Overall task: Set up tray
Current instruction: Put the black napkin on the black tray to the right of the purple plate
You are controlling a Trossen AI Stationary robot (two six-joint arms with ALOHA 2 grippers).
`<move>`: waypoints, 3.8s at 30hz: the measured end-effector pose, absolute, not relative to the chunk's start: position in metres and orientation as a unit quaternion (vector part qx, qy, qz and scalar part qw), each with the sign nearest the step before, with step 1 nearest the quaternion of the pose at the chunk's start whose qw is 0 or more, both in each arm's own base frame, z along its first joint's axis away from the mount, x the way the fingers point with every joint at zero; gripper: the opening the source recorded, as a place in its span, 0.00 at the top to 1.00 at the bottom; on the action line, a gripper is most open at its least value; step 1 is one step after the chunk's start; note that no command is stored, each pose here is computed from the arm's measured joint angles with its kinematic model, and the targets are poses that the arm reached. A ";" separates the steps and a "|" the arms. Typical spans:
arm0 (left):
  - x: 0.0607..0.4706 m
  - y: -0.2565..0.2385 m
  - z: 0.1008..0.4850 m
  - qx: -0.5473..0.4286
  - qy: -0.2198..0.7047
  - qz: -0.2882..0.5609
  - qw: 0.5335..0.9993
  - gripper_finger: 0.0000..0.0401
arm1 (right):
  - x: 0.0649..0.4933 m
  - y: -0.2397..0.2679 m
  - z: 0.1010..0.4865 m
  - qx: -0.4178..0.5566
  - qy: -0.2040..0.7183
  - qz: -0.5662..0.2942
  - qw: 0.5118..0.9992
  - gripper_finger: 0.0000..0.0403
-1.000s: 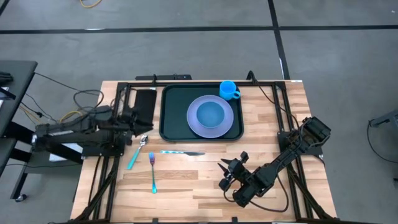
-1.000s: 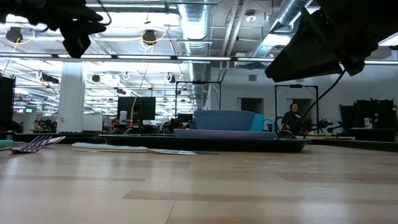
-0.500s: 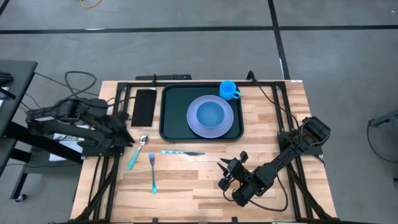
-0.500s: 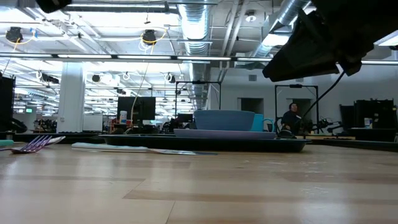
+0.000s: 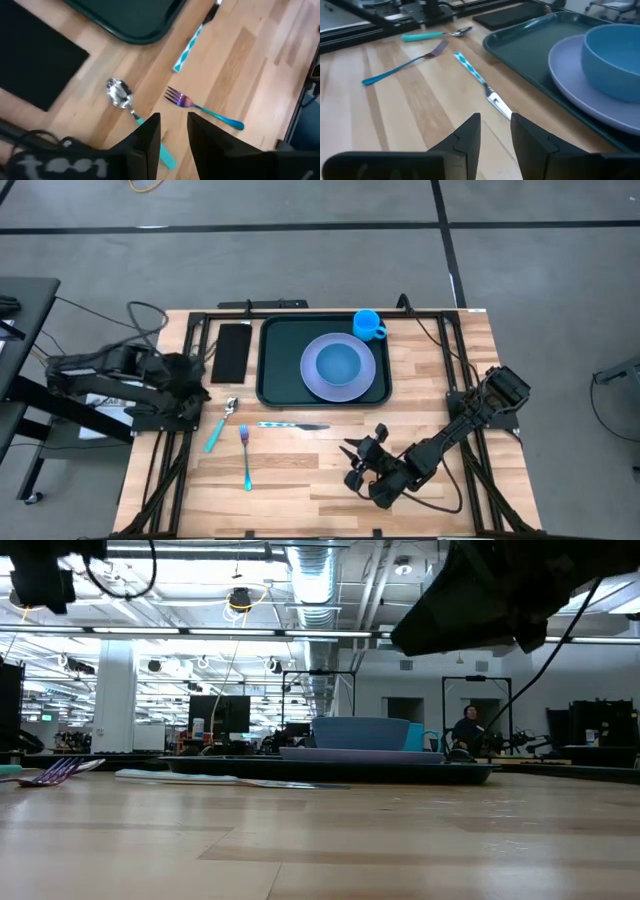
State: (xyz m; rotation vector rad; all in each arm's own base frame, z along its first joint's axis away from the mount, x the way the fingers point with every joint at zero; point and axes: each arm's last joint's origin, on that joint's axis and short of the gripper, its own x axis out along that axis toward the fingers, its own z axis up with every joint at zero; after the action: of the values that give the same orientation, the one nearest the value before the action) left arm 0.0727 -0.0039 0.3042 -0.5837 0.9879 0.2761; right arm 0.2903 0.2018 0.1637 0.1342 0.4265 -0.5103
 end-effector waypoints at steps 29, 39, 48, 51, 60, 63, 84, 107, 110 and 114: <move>0.149 -0.019 0.268 -0.016 0.639 0.103 0.762 0.79 | 0.291 0.201 0.164 0.048 0.216 -0.247 0.943 0.75; 0.170 0.004 0.276 0.175 0.659 0.071 0.728 0.79 | 0.291 0.201 0.163 0.046 0.230 -0.232 0.944 0.75; 0.177 0.028 0.263 0.223 0.681 0.090 0.691 0.79 | 0.291 0.202 0.163 0.050 0.234 -0.226 0.944 0.75; 0.174 0.039 0.254 0.169 0.694 0.081 0.695 0.79 | 0.290 0.204 0.163 0.049 0.234 -0.224 0.945 0.75; 0.160 0.073 0.216 0.074 0.701 0.086 0.704 0.79 | 0.290 0.204 0.163 0.049 0.234 -0.223 0.945 0.75; 0.156 0.078 0.206 0.062 0.701 0.098 0.704 0.78 | 0.290 0.204 0.163 0.049 0.234 -0.223 0.945 0.75; 0.142 0.080 0.165 0.067 0.710 0.114 0.692 0.65 | 0.289 0.205 0.162 0.054 0.246 -0.210 0.945 0.75; 0.153 0.100 0.129 0.035 0.765 0.100 0.635 0.65 | 0.289 0.205 0.162 0.053 0.253 -0.202 0.945 0.75; 0.155 0.103 0.123 0.031 0.776 0.089 0.624 0.65 | 0.289 0.206 0.162 0.053 0.254 -0.201 0.945 0.75; 0.156 0.104 0.120 0.032 0.778 0.086 0.621 0.65 | 0.288 0.208 0.162 0.052 0.254 -0.198 0.945 0.75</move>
State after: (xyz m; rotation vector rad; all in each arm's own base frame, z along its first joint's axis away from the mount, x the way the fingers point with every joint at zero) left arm 0.1565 0.1041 0.1200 0.0740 1.7888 0.1977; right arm 0.2877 0.2079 0.1618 0.1057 0.5169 -0.4027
